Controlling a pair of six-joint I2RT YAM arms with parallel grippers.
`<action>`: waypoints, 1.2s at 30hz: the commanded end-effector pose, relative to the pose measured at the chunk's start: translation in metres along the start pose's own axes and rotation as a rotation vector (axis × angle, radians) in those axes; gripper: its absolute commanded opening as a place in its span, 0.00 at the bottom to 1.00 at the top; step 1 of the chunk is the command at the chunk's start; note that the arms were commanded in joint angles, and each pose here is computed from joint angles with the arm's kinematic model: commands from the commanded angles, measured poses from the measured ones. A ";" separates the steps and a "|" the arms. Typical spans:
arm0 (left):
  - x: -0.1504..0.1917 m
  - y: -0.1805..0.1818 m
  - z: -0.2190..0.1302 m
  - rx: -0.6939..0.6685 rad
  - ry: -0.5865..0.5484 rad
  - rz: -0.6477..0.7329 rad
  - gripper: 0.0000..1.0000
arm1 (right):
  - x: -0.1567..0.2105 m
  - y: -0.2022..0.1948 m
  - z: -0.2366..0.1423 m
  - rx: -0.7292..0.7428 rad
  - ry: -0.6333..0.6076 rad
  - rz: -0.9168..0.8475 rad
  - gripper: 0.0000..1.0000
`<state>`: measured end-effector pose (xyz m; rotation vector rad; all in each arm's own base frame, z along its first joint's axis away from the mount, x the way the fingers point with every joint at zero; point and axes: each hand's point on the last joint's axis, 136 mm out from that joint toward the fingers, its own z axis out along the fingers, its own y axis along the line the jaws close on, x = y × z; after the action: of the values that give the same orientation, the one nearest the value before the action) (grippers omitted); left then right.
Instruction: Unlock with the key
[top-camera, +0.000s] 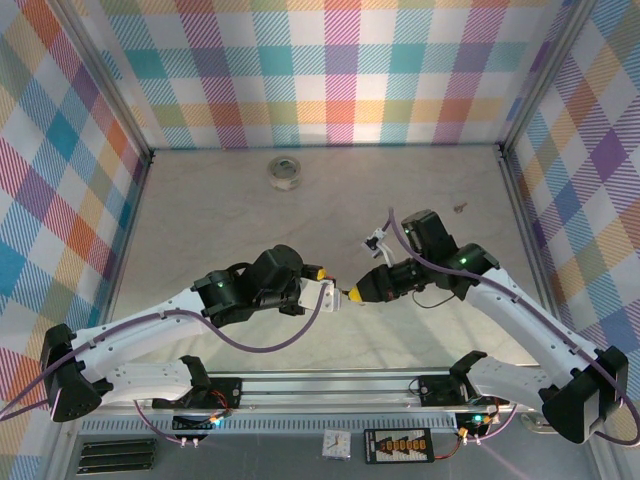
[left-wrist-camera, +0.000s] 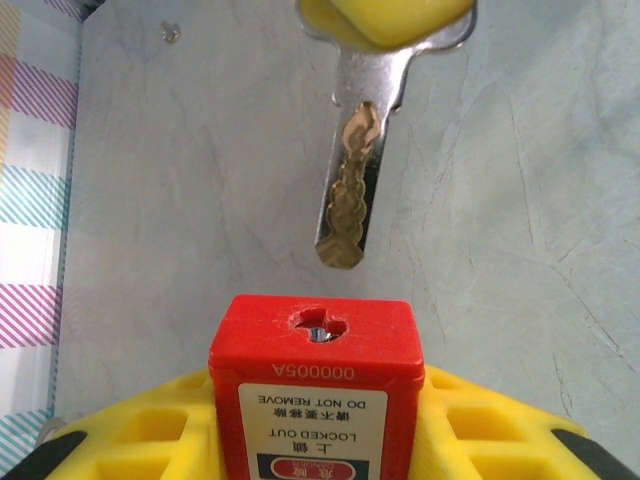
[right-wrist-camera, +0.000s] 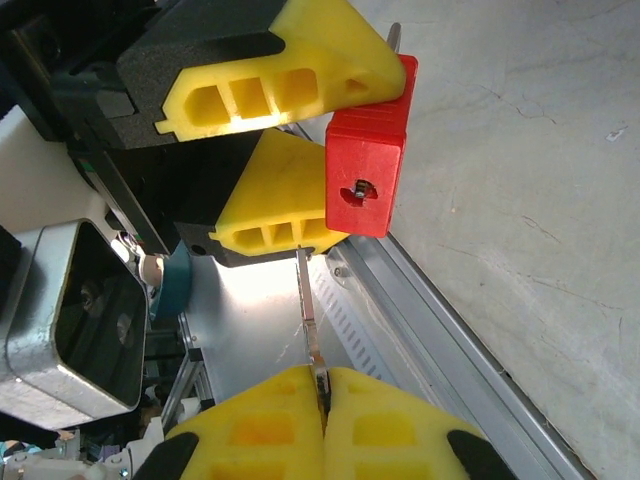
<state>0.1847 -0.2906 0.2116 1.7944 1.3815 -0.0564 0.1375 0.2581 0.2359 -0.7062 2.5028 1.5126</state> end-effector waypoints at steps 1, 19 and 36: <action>-0.020 0.015 -0.010 -0.048 -0.060 -0.006 0.00 | 0.002 0.000 0.005 -0.022 0.016 0.009 0.00; -0.027 0.010 -0.009 -0.030 -0.073 -0.003 0.00 | 0.000 -0.013 0.015 -0.001 0.028 0.032 0.00; -0.040 0.003 0.008 -0.091 -0.024 0.081 0.00 | -0.002 -0.014 0.022 -0.030 0.057 0.085 0.00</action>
<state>0.1804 -0.3002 0.1985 1.8391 1.3865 0.0627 0.1444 0.2654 0.2084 -0.6342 2.6262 1.5166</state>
